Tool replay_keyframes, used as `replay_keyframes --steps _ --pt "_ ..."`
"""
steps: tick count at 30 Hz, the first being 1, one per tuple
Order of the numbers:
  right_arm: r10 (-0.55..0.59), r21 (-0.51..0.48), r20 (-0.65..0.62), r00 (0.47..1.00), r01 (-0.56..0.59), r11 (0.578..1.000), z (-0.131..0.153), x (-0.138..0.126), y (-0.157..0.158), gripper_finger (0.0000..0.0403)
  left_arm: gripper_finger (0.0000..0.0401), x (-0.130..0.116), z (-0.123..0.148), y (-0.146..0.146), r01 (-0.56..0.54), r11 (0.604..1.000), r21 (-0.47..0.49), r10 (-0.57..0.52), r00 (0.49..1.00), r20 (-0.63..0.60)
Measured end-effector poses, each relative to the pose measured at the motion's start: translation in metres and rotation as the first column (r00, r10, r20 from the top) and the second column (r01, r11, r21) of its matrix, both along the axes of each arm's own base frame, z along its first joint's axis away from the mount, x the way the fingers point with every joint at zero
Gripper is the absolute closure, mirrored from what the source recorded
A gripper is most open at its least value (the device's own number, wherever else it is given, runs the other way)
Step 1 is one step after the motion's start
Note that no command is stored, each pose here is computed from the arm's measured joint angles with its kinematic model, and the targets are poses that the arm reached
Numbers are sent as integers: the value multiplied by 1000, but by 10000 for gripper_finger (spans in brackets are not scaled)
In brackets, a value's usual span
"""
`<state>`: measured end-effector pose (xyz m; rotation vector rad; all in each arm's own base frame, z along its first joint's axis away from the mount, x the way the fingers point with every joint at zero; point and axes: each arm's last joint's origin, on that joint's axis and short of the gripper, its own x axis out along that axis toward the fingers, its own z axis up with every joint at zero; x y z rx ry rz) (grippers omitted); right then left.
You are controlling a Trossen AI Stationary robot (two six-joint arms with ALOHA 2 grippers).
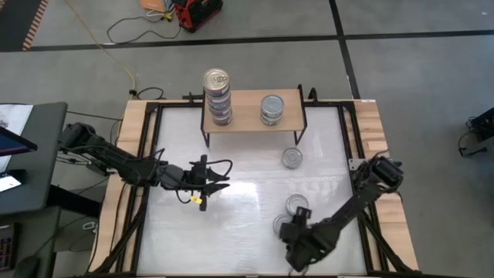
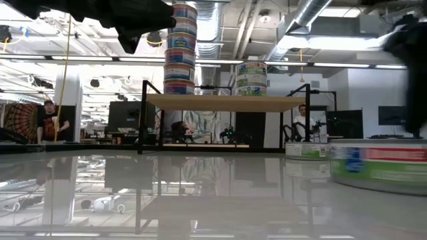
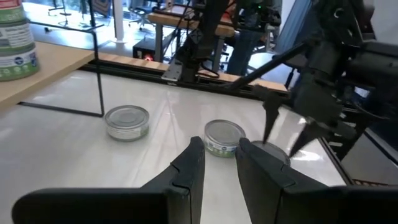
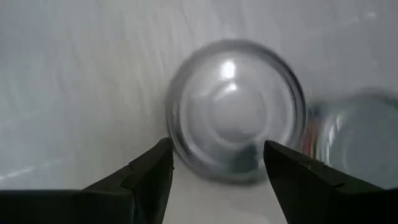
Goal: Stack canned seafood by type on shelf
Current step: Stack the green tuna can on top of the green tuna can
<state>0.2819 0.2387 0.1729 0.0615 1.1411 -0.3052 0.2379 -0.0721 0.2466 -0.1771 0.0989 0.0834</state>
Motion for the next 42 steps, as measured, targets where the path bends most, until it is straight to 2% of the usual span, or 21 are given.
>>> replay_keyframes --steps 4,11,16,20,25,30,33,36,39,42 --pt "43 7 38 998 -43 999 -1 26 -17 127 315 0 1 0 12 1000 21 -12 1000 6" --pt "83 -6 65 994 -83 997 2 55 -51 127 315 -2 0 -5 72 997 31 -72 997 -6" --pt "85 -28 73 994 -83 996 24 64 -62 127 315 -1 -1 -5 78 997 -14 -78 997 -12" --pt "65 -66 92 994 -59 996 54 54 -64 127 315 2 0 4 21 999 -30 -21 1000 0" --pt "-43 -14 105 994 45 999 86 29 -72 127 315 5 -1 10 8 1000 5 -8 1000 3" --pt "-125 71 265 956 110 991 110 5 -71 127 315 16 -9 7 39 997 60 -40 999 20" --pt "-183 110 329 927 154 982 110 -6 -72 127 315 23 -16 4 54 996 73 -57 998 34" --pt "-269 159 332 904 227 961 99 -14 -76 127 315 30 -24 0 110 992 61 -113 993 42" --pt "-325 184 313 892 279 943 90 -16 -75 127 315 34 -32 -3 188 982 27 -189 982 24" --pt "-342 226 323 882 279 933 91 -20 -67 127 315 35 -39 -6 239 971 -27 -240 971 -17"
